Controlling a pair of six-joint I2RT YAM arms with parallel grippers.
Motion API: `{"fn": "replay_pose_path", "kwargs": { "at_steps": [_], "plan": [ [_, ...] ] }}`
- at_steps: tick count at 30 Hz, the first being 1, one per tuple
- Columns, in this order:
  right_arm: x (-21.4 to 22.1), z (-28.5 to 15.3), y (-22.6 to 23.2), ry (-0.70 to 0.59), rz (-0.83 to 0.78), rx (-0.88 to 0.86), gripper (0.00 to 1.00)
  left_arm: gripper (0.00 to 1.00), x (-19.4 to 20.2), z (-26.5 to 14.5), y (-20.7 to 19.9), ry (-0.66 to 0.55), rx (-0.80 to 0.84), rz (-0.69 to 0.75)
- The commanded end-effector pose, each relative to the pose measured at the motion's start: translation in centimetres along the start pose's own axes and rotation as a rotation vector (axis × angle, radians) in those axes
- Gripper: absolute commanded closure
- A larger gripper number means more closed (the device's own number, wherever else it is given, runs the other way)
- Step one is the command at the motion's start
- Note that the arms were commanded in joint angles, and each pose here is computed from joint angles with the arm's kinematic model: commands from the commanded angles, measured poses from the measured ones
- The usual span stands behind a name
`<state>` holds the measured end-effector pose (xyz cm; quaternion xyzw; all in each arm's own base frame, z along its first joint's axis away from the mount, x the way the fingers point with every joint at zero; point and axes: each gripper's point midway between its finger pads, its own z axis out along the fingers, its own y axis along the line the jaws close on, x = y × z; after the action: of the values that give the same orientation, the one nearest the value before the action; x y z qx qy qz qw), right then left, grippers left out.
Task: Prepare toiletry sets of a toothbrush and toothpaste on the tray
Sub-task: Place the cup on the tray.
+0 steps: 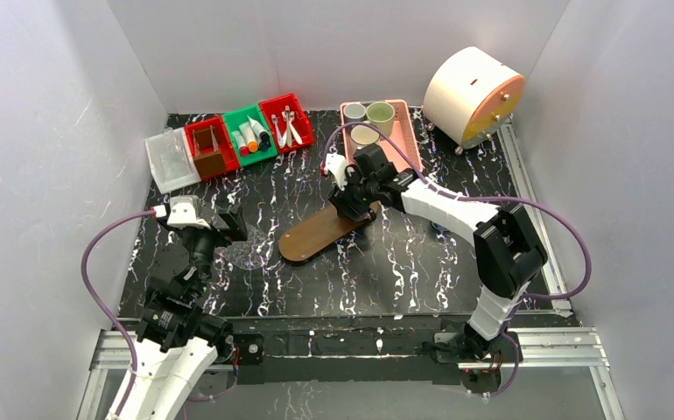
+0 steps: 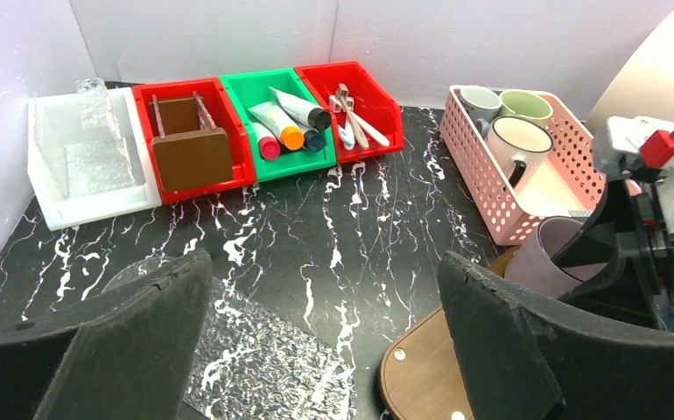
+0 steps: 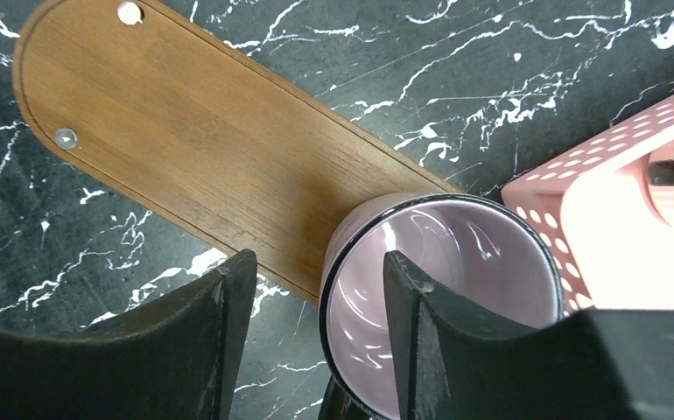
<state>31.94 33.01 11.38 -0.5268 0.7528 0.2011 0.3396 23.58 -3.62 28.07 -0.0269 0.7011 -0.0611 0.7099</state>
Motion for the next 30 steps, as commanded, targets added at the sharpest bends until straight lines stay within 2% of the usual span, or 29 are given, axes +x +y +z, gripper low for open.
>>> {"fn": "replay_pose_path", "kwargs": {
  "at_steps": [1, 12, 16, 20, 30],
  "plan": [
    [-4.3, -3.0, -0.3, -0.134, 0.024, 0.029, 0.34, 0.02, -0.9, 0.1, 0.1, -0.016, -0.005, 0.005],
    [-7.3, -9.4, -2.3, -0.307, 0.147, 0.263, 0.11, 0.02, 0.3, 1.7, 1.1, 0.055, -0.108, -0.008],
    [-7.2, -12.1, -2.4, -0.381, 0.184, 0.334, 0.03, 0.02, 0.8, 3.1, 1.7, 0.146, -0.19, 0.005],
    [-6.7, -14.7, -2.3, -0.468, 0.221, 0.4, 0.01, 0.02, 1.4, 5.0, 1.7, 0.225, -0.238, 0.03],
    [-5.3, -18.8, -1.4, -0.631, 0.325, 0.474, 0.01, 0.02, 0.5, 10.3, 2.5, 0.263, -0.384, 0.042]
  ]
}}
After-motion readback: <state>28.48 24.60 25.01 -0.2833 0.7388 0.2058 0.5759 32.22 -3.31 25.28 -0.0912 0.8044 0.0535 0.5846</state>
